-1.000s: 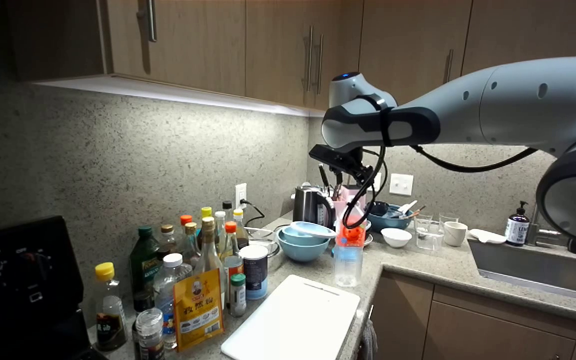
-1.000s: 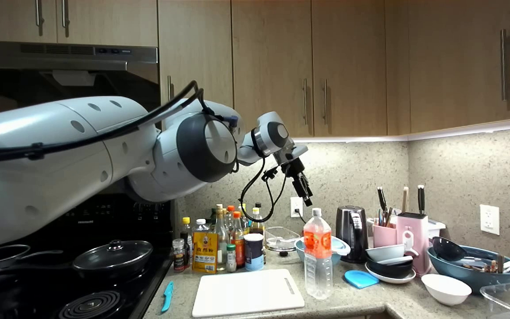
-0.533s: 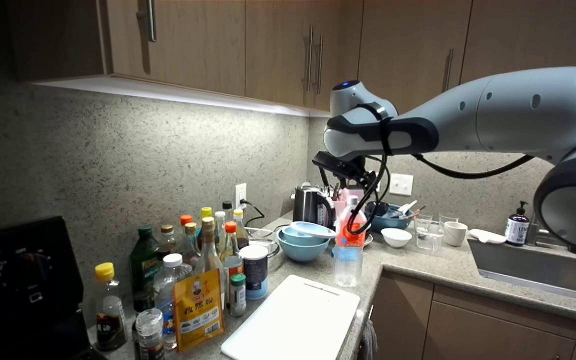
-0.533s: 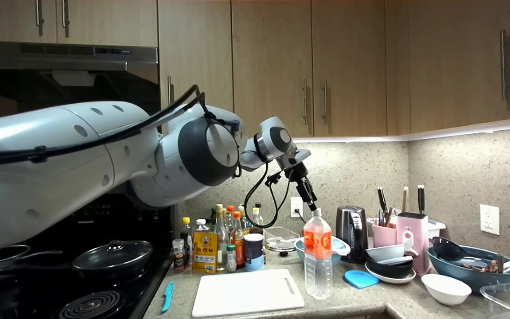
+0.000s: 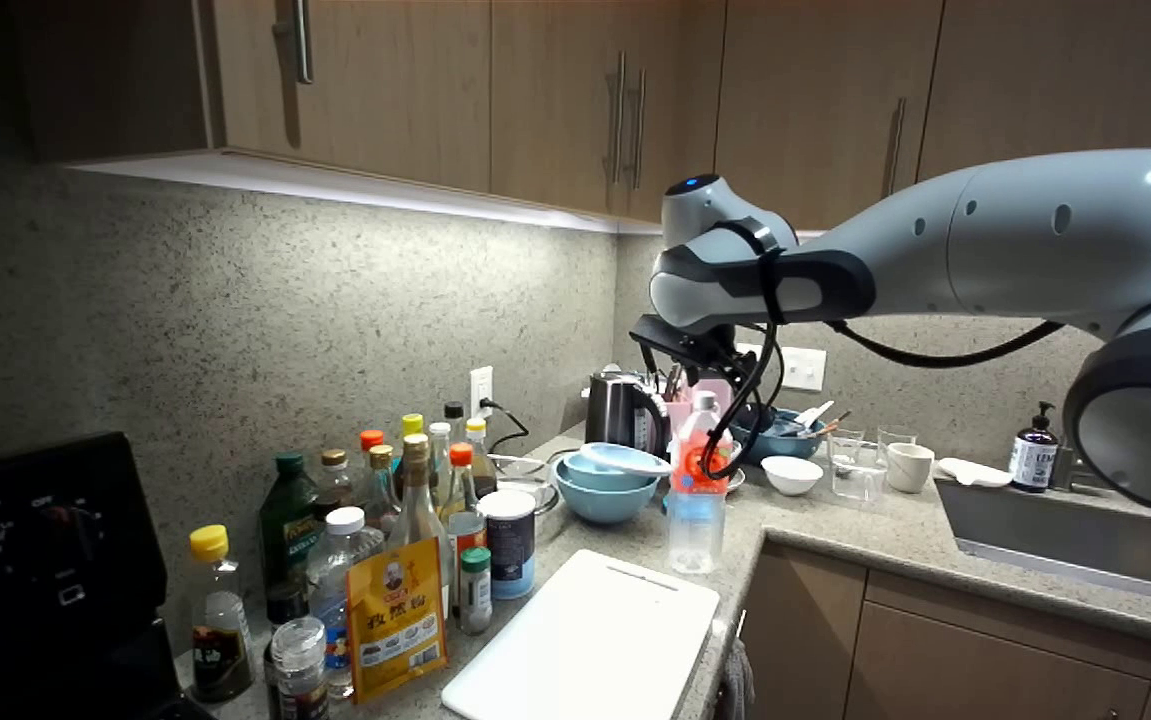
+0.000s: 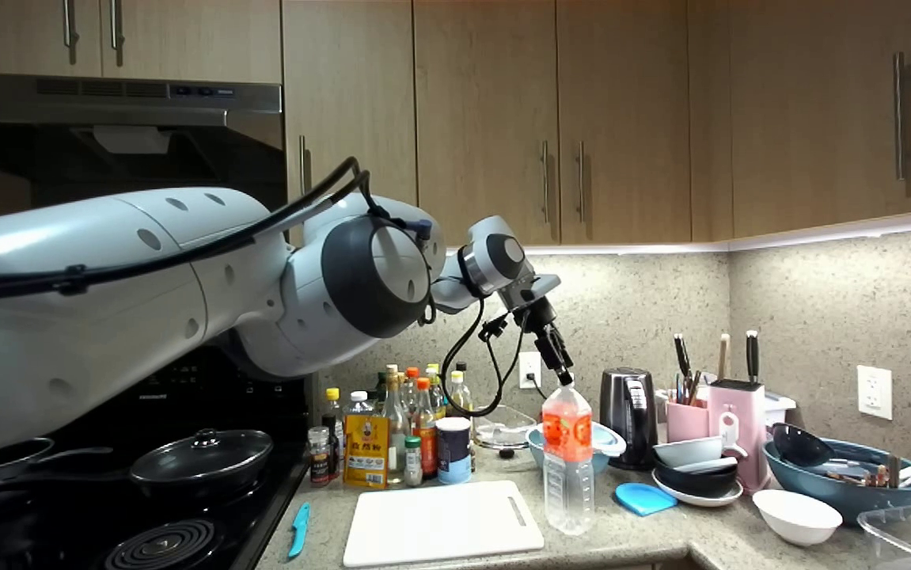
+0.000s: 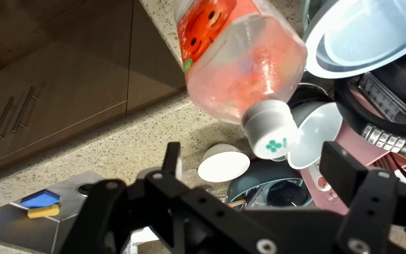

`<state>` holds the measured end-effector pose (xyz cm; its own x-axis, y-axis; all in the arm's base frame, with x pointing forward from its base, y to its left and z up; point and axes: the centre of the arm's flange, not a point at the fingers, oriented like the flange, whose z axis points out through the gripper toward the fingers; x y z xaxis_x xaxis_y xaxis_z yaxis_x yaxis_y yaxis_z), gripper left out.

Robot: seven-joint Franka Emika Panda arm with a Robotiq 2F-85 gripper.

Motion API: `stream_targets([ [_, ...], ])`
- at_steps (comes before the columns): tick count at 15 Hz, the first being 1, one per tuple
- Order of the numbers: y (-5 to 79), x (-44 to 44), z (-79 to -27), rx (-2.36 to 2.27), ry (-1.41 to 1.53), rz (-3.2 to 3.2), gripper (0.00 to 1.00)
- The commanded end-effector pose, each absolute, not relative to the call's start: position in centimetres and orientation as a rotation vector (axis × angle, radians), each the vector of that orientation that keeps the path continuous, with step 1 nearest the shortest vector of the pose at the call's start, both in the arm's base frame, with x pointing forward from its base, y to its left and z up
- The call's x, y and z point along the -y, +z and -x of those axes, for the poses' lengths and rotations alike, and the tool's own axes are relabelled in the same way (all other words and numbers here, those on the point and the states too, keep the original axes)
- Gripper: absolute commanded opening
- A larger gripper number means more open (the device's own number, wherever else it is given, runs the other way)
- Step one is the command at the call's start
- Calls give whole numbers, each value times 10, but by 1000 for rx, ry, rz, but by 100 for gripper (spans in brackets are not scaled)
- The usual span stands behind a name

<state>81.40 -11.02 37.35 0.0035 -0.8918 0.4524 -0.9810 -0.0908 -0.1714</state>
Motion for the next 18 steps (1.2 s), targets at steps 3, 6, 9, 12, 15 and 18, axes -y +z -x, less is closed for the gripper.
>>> stream_targets([
  [3,358,116,-825,1944,680,-2049,100],
  [6,353,116,-825,1926,680,-2053,100],
  [9,351,115,-825,1914,691,-2058,67],
  [12,351,114,-824,1910,693,-2062,47],
  [15,351,114,-824,1908,693,-2064,28],
  [18,352,115,-824,1905,701,-2064,8],
])
